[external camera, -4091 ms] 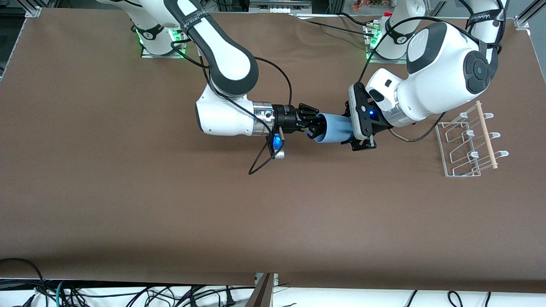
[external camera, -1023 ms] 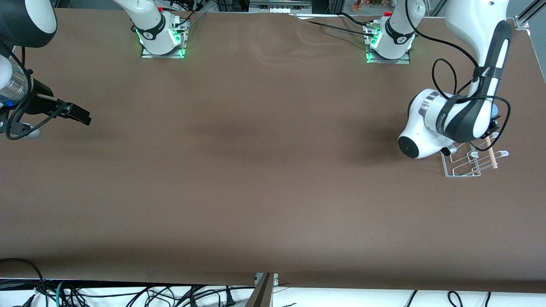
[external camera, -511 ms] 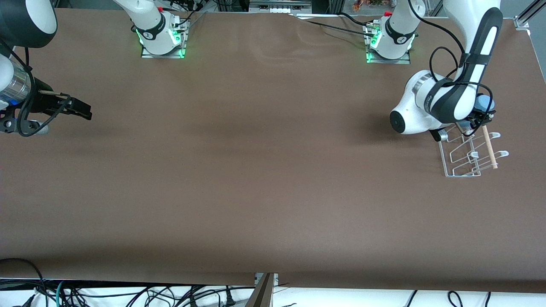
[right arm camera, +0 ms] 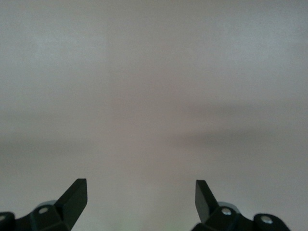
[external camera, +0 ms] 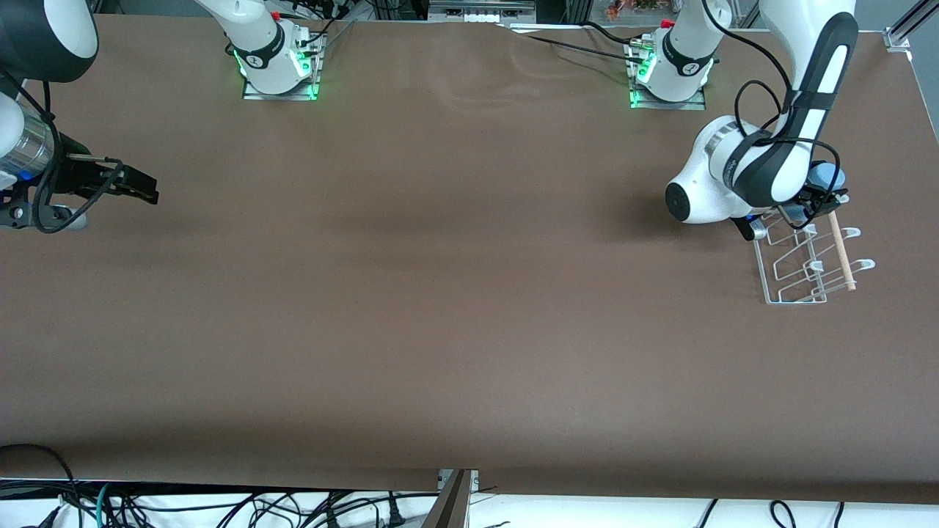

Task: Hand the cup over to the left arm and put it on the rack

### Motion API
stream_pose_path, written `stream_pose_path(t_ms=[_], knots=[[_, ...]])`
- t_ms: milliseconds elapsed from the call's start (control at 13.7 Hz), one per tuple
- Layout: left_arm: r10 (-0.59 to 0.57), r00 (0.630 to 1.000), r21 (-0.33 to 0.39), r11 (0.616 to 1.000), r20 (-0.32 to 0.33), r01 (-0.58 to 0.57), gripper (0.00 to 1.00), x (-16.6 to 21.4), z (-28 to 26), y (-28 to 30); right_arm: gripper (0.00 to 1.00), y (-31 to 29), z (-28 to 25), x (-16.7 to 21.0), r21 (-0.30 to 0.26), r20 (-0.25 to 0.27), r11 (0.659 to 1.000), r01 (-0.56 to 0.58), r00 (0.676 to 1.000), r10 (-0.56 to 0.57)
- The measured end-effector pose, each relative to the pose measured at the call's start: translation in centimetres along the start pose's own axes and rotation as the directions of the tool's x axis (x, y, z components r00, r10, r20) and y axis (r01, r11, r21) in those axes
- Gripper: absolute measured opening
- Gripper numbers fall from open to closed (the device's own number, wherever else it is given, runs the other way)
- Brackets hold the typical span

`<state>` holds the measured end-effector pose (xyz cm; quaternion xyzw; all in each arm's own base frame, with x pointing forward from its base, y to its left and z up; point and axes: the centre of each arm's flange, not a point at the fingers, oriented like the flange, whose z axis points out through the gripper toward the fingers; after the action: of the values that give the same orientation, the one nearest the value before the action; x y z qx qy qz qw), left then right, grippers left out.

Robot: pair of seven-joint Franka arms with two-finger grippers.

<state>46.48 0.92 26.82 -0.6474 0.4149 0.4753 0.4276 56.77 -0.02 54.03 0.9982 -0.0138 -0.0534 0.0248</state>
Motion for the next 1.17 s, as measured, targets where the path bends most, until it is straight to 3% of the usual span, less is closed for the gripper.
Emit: stream_pose_path(t_ms=[1169], knots=[[0.05, 0.999, 0.0, 0.999, 0.004, -0.05, 0.7, 0.1, 0.3, 0.6, 1.0, 0.01, 0.11, -0.19, -0.001, 0.015, 1.0, 0.0, 1.0, 0.0]])
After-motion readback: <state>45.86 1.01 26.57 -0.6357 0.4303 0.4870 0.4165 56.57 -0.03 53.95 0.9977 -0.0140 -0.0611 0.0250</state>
